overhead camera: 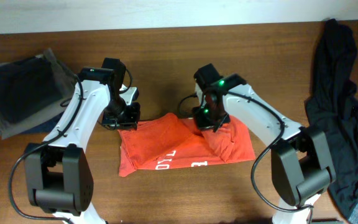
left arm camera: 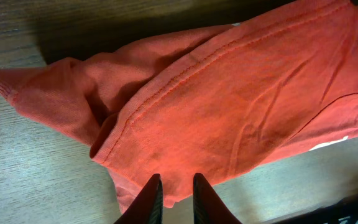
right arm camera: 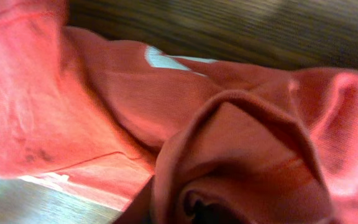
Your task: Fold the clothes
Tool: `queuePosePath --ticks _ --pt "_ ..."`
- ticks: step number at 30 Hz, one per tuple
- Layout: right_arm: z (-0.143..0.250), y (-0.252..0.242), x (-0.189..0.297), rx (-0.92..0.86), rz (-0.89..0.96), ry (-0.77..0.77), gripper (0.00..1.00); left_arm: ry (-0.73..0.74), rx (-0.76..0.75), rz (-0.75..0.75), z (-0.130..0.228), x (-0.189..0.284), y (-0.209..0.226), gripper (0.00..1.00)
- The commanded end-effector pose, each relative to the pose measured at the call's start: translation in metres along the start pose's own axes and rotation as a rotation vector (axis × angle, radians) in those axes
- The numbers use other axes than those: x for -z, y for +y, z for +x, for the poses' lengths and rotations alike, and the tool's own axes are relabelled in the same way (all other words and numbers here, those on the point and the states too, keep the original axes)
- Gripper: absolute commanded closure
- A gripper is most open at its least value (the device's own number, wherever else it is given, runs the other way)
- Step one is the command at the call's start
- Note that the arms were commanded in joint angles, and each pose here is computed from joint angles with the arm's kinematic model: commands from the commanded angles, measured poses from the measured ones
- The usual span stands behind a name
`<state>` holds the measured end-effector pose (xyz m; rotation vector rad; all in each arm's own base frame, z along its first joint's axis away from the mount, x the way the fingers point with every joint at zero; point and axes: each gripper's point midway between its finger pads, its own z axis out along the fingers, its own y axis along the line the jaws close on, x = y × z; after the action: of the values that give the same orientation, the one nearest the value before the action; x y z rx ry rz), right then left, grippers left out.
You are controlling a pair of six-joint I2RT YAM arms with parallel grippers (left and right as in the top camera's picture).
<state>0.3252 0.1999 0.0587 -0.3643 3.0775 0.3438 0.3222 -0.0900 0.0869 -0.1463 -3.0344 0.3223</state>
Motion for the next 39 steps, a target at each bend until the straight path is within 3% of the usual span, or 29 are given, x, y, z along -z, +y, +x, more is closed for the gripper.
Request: queuePosePath --ticks 1,3,6,13,15,21,31,39 --pt "0.0 0.01 -0.002 0.011 -0.009 -0.01 0.57 -0.039 -0.012 -0.004 -0.004 0.012 -0.002 0.83" --pt "-0.001 0.018 -0.002 0.02 -0.041 -0.016 0.43 -0.039 -0.012 -0.004 -0.004 0.012 -0.003 0.82" --pt "-0.008 0.03 -0.001 0.043 -0.106 -0.042 0.39 -0.04 -0.013 -0.004 -0.004 0.012 -0.003 0.82" --pt "-0.029 0.033 0.028 0.088 -0.12 -0.118 0.41 -0.035 -0.011 -0.004 -0.003 0.012 -0.003 0.82" --pt "-0.029 0.016 0.042 0.057 -0.044 -0.119 0.46 -0.028 -0.01 -0.004 -0.002 0.012 -0.003 0.82" --pt "-0.002 -0.059 0.064 -0.156 0.228 -0.028 0.46 -0.02 -0.008 -0.002 0.001 0.011 -0.003 0.82" --pt "0.04 -0.097 0.03 -0.259 0.285 0.107 0.47 -0.015 -0.007 -0.002 0.002 0.011 -0.003 0.82" --pt "0.06 -0.079 -0.012 -0.255 0.155 0.15 0.48 -0.013 -0.007 -0.002 0.002 0.011 -0.003 0.82"
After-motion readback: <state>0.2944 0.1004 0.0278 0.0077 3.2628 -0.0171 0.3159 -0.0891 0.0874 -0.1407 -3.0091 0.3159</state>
